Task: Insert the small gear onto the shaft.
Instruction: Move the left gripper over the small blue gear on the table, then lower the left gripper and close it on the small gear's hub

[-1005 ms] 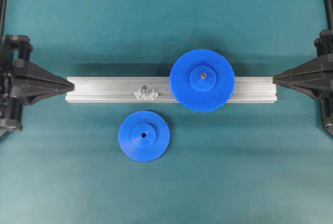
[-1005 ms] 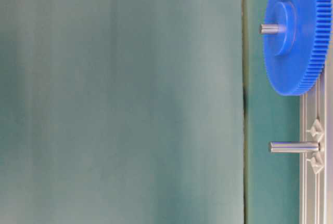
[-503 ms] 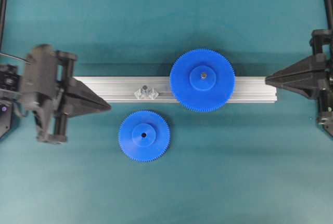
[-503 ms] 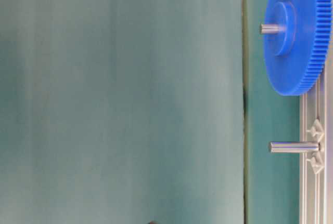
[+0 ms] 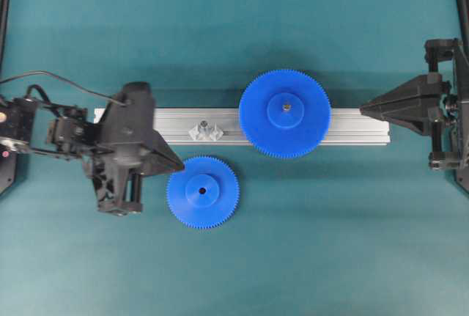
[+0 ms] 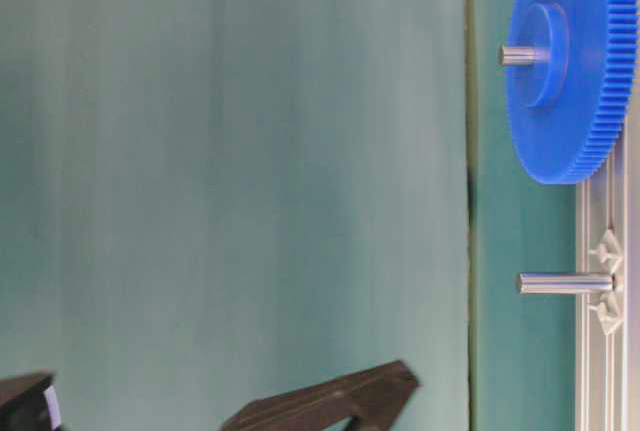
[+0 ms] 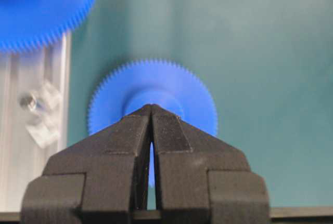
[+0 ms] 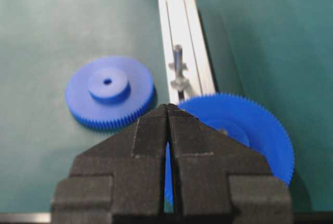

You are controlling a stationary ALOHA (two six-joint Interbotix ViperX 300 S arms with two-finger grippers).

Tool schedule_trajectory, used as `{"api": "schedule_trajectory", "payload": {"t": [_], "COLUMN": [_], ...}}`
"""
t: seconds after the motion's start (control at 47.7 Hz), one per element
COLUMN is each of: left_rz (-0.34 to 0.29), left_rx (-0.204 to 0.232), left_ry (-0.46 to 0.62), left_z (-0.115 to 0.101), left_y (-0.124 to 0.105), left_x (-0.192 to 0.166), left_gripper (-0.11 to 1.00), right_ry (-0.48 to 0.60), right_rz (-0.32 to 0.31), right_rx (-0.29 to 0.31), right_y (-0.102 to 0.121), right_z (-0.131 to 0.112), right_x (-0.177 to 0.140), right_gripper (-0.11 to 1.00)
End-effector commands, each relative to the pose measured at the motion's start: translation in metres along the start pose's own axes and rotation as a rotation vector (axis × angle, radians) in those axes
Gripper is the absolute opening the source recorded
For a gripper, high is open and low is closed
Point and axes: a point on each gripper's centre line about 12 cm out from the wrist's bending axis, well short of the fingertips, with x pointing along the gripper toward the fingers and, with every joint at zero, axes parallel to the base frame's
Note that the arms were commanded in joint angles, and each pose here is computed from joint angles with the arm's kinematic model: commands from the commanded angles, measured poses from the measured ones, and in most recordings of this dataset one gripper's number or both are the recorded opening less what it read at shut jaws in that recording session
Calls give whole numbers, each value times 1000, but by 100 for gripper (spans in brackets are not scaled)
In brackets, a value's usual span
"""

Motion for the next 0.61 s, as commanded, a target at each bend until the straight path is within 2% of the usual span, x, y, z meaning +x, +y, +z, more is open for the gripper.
{"api": "schedule_trajectory", "payload": {"t": [0.0,0.084,0.314,0.482,0.587], "left_rz": [-2,3,12,25,29], "left_rx": [-29,-48,-45,-27,1], "left_ry": [3,35,118,221,273], "left_z": [13,14,11,6,5], "left_y": [-3,-4,-5,-8,-9], "left_x": [1,9,31,45,52], "left_gripper": [-1,-1,-1,-1,-1], "right_ry": [-10,2,14,39,48], "right_rz": [-3,-6,-12,-15,-15], "right_rx": [12,13,15,15,15], "right_y": [0,-1,-2,-2,-2], "right_z": [10,9,7,4,3], "right_x": [0,0,0,1,2], "right_gripper": [3,3,3,3,3]}}
